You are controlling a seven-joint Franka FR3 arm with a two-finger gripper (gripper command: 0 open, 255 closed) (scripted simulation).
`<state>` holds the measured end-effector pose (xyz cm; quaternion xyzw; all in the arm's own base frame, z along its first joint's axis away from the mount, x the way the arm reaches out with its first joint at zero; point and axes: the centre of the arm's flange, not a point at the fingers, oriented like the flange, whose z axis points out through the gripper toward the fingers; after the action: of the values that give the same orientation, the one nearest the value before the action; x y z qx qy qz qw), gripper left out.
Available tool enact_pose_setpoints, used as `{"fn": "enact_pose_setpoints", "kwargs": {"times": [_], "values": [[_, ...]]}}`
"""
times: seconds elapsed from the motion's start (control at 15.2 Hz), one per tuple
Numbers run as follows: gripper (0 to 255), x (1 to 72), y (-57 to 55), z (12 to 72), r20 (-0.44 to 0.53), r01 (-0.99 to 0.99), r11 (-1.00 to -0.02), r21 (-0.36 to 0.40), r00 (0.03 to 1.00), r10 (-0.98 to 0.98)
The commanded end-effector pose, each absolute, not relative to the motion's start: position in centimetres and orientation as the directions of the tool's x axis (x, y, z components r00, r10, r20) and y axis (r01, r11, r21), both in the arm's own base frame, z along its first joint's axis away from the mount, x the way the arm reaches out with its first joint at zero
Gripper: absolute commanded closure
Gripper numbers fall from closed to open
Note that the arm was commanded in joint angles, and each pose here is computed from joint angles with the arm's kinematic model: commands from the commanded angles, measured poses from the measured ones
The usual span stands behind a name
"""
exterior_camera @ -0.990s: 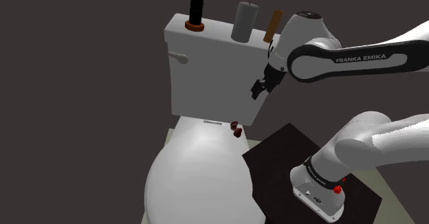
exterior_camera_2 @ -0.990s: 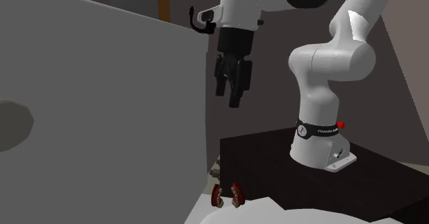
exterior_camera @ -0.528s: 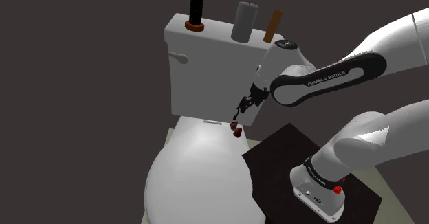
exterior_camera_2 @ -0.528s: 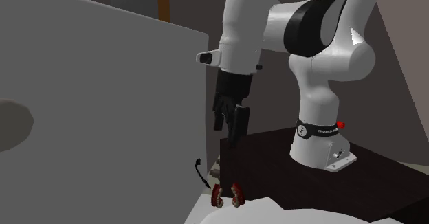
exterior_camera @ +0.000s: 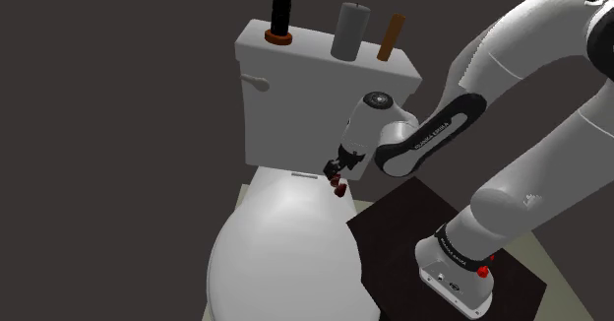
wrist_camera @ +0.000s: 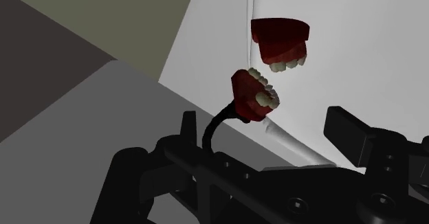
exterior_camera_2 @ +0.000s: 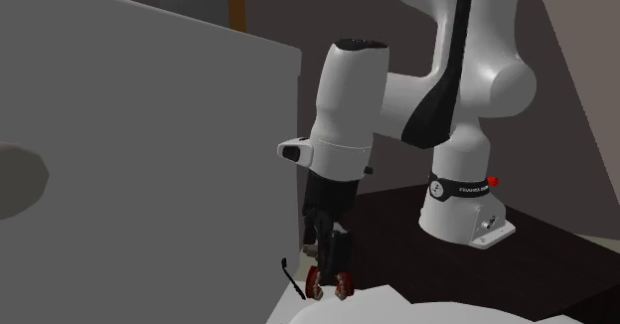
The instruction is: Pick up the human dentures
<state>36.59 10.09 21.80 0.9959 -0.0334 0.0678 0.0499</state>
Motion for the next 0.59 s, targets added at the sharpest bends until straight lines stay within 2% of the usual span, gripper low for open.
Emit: {"fn": "enact_pose_setpoints", "kwargs": {"times": [0.0,0.53], "values": [[0,36.5,10.2,20.4,0.141,-0.072,-0.993,0.092,0.988,-0.059],[0,36.5,10.2,16.9,0.141,-0.072,-0.993,0.092,0.988,-0.059]]}}
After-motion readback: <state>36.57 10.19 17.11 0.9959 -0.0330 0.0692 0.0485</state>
